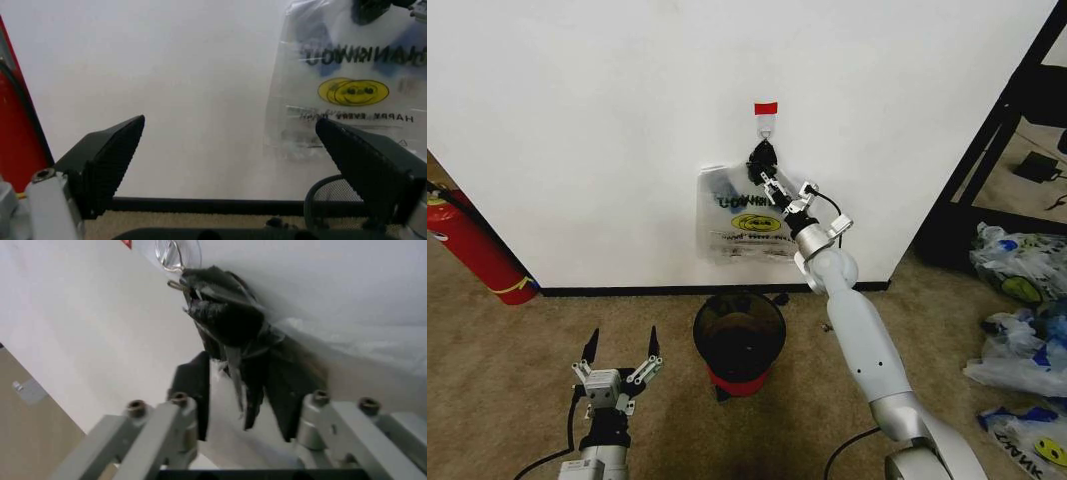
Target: Pick up the garbage bag from the wall and place it over the trash bin.
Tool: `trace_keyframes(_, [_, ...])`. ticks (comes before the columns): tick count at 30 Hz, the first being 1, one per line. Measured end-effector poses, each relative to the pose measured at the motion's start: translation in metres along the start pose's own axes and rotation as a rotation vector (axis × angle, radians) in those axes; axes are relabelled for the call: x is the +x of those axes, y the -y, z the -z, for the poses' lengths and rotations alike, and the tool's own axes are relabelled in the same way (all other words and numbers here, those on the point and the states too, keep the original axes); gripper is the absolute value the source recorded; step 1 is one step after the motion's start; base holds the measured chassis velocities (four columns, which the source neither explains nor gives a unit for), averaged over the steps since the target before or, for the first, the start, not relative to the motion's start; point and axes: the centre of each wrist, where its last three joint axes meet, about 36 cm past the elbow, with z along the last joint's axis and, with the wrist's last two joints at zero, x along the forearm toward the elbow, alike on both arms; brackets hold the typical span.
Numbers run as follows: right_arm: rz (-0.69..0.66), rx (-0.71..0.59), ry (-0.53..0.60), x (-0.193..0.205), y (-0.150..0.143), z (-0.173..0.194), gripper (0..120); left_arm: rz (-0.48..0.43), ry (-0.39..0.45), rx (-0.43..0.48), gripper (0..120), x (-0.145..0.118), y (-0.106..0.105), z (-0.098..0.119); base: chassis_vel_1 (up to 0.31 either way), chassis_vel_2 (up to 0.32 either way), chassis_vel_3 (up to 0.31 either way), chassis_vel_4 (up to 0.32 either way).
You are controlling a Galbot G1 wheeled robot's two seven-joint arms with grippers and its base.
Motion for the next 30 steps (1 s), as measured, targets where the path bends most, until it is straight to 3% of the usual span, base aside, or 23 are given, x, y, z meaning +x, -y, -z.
trace_keyframes(7, [-0.011,-0.003,0.007,0.005,0.003,0.001,0,-0.001,0.002,0.005,100,-0.002,0.001,0.000,0.000,0.000,0.000,0.000])
trace_keyframes(19, [0.008,0.006,-0.012,0.021,-0.007,-0.003,0,0.004,-0.002,0.014,100,-0.001,0.003,0.000,0.000,0.000,0.000,0.000])
trace_keyframes(30, [0.022,0.035,-0.044,0.084,-0.030,-0.009,0,-0.002,-0.006,0.030,100,-0.004,0.002,0.003,0.000,0.000,0.000,0.000])
